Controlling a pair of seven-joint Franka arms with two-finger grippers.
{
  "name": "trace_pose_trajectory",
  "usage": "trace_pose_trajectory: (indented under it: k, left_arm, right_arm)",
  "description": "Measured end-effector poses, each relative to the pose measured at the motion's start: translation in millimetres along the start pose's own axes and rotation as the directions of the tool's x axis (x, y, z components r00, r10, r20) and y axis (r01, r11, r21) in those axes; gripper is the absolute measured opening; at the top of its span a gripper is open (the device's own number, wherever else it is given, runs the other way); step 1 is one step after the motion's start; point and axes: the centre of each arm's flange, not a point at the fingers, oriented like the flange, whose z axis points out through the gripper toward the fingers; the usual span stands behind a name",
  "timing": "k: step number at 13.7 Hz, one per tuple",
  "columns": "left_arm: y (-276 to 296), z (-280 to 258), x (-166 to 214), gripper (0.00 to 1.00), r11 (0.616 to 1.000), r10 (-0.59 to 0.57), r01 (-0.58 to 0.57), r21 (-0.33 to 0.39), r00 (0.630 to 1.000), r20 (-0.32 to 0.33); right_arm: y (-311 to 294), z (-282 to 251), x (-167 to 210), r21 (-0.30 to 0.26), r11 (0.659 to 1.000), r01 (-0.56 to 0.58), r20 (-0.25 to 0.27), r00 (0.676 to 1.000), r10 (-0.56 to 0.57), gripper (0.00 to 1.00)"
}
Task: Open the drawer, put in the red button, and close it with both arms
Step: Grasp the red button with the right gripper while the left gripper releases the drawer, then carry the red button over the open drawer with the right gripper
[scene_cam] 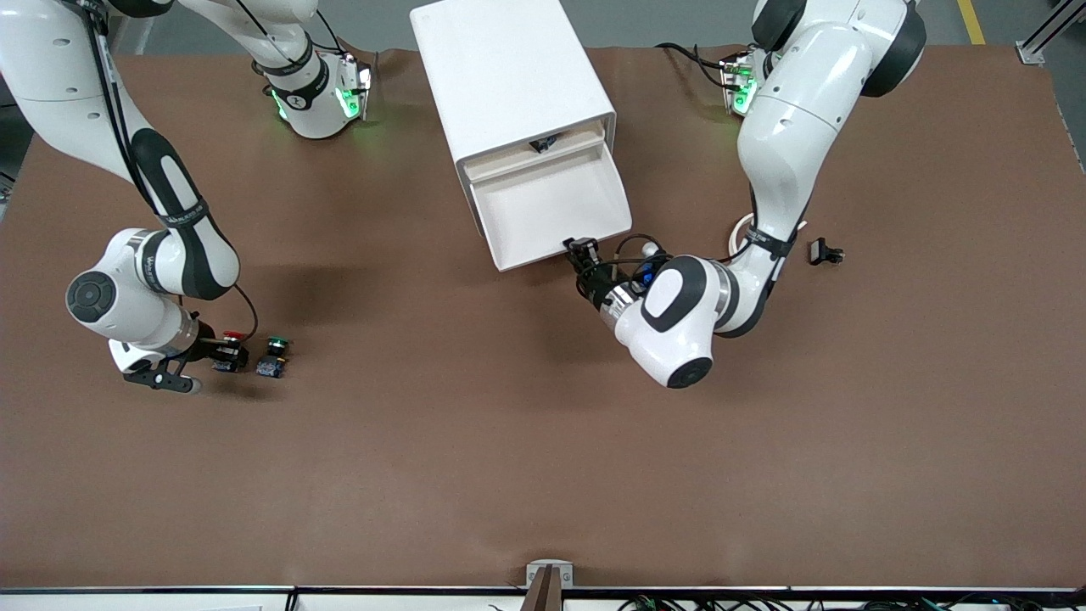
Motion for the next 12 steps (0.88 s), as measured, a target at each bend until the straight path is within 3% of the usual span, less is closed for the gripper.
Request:
trace_pose_trajectory:
  k: [2, 4, 6, 8, 10, 11, 12]
  left_arm:
    - [3.0, -16.5, 1.4, 0.63, 0.999, 0.034, -0.034, -0.028, 0.999, 0.027]
    - [4.5, -48.6, 5.3, 0.79, 0.993, 0.094, -0.090, -0.073, 0.994, 0.063]
    - [6.1, -93.7, 16.7, 1.00, 0.967, 0.226, -0.211, -0.145, 0.970, 0.090]
    - [-2.0, -135.7, 32.0, 1.00, 0.896, 0.394, -0.375, -0.239, 0.919, 0.036]
    - [-17.1, -165.3, 44.8, 1.00, 0.797, 0.516, -0.521, -0.307, 0.850, -0.102]
    - [-27.1, -179.7, 50.2, 1.00, 0.715, 0.590, -0.622, -0.319, 0.782, -0.200]
    - [-39.9, -196.1, 55.8, 1.00, 0.616, 0.656, -0.723, -0.312, 0.690, -0.306]
  right_arm:
    - [-7.1, -18.2, 3.1, -0.002, 1.000, 0.007, 0.027, 1.000, -0.007, 0.41]
    - [-23.5, -51.2, 7.6, -0.009, 1.000, -0.011, 0.061, 0.998, 0.012, 0.41]
    - [-47.5, -93.0, 10.7, -0.027, 0.998, -0.054, 0.109, 0.992, 0.056, 0.41]
    - [-77.2, -127.9, 9.2, -0.043, 0.994, -0.104, 0.125, 0.986, 0.109, 0.41]
    - [-119.2, -148.0, -1.1, -0.039, 0.986, -0.161, 0.130, 0.978, 0.165, 0.41]
    - [-143.3, -154.9, -9.0, -0.033, 0.982, -0.188, 0.136, 0.972, 0.191, 0.41]
    - [-167.6, -161.2, -17.4, -0.026, 0.975, -0.219, 0.142, 0.965, 0.220, 0.41]
